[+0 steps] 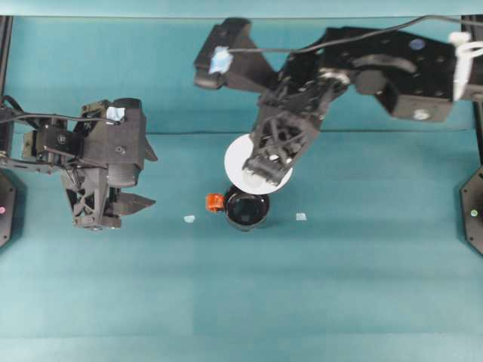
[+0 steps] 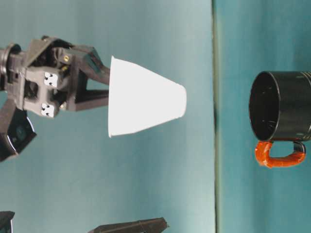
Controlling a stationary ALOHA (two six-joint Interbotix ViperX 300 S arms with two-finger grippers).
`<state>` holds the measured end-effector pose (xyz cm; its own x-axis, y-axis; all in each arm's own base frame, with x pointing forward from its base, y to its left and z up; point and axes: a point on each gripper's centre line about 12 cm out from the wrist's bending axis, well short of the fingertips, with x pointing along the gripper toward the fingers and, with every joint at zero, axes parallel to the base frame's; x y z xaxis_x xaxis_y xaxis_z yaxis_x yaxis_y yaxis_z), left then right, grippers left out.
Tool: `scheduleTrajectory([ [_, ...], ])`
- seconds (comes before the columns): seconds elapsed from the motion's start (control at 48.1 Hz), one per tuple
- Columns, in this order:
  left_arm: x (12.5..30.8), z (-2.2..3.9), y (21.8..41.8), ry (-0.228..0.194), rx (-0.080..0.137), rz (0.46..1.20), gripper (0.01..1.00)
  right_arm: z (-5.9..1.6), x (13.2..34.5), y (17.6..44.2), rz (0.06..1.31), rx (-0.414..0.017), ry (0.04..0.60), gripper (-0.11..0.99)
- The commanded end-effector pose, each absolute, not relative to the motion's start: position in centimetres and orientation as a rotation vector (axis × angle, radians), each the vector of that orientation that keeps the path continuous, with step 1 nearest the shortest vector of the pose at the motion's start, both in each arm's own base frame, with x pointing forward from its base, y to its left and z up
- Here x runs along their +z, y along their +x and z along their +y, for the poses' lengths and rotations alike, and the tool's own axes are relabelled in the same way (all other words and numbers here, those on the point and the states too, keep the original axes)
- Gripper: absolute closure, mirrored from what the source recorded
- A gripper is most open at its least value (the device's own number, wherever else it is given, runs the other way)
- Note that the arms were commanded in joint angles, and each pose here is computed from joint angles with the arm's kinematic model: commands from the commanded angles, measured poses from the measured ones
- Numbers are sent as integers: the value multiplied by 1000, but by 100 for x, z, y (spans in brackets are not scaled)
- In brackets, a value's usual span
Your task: Put the paper cup into the moved red handle cup holder.
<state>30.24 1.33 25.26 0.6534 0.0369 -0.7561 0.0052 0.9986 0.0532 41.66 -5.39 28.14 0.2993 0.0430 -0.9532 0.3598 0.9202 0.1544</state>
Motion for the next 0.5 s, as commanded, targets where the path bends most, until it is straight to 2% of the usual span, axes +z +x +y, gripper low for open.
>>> scheduleTrajectory([
  [0.0,2614,140,3053,51,22,826,78,-487,2909,4195,1229,-200,363,986],
  [0.145,2614,135,3053,52,21,826,78,-451,2820,4221,1233,-192,359,986],
  [0.291,2624,140,3063,51,22,814,78,-432,2584,4241,1250,-196,358,986],
  [0.478,2632,136,3068,52,21,810,78,-369,2254,4220,1260,-197,358,986],
])
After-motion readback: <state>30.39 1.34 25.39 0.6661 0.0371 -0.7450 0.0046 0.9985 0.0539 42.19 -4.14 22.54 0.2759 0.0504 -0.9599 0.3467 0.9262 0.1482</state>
